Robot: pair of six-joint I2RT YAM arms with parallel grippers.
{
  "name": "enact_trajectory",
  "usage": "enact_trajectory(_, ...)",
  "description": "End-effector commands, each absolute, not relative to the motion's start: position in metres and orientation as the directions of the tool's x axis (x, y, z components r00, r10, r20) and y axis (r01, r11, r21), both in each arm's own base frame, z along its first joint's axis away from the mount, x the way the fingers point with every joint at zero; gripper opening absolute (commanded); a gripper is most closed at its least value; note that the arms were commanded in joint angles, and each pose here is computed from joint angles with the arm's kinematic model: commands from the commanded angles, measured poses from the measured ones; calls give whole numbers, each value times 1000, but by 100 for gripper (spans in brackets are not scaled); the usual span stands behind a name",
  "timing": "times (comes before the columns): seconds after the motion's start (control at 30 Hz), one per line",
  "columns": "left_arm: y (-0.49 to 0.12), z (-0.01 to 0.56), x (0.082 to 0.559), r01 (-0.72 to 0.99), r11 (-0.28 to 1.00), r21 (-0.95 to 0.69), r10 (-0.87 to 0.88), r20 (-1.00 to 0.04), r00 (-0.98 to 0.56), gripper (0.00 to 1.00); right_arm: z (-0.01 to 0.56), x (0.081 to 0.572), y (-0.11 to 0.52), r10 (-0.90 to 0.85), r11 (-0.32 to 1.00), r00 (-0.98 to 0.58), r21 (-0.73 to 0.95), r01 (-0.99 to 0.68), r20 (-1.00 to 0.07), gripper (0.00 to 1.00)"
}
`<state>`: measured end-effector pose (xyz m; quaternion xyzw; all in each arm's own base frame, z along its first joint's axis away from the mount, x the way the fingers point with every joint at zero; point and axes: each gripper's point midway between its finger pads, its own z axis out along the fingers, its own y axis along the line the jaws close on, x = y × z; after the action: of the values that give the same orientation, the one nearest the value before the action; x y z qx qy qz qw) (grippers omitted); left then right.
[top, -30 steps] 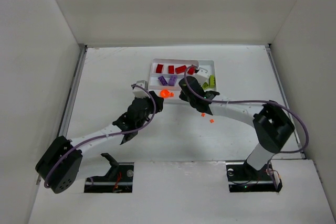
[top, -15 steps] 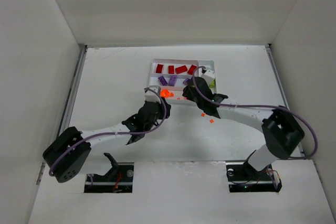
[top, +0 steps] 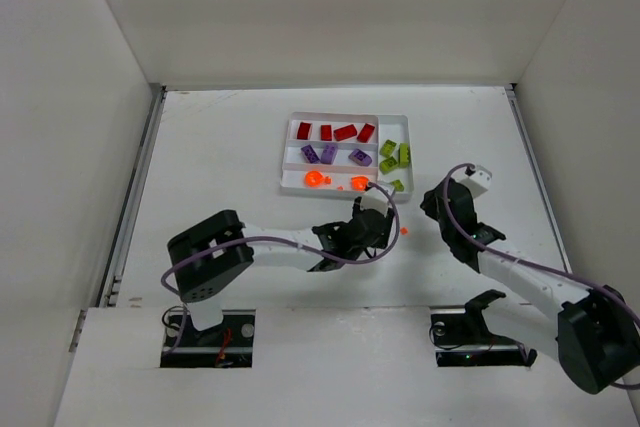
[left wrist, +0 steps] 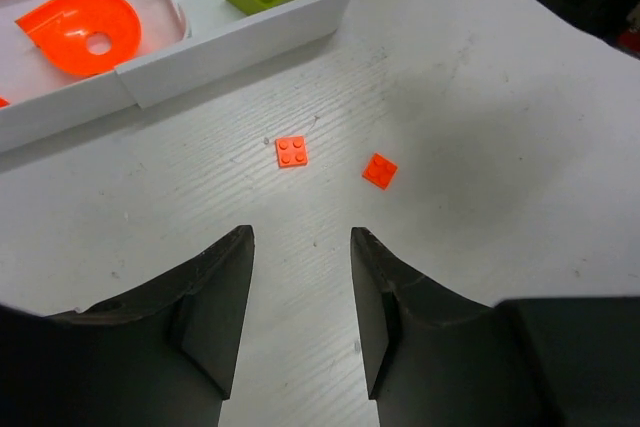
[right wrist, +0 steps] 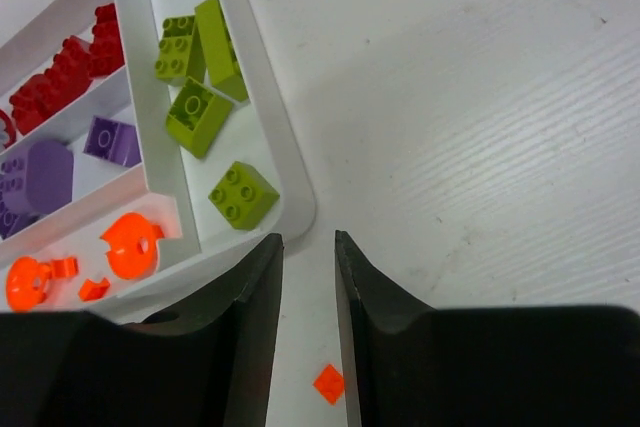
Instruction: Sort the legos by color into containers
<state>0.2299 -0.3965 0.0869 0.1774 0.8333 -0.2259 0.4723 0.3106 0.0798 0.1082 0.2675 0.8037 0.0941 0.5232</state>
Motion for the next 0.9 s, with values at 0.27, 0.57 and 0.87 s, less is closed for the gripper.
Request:
enact_trajectory(0.27,-420,56,252,410,906,-106,131,-850,-510,45,111,312,86,557,827,-265,499,258,-787,37)
enact_trajectory(0.57,-434,43,264,418,904,-86,157,-843,-514,44,120,308,84,582,811,-238,534,241,-777,37)
enact_trajectory(0.87,-432,32,272,394,917,-52,175,-838,-517,37,117,306,86,588,808,-251,541,236,-769,38)
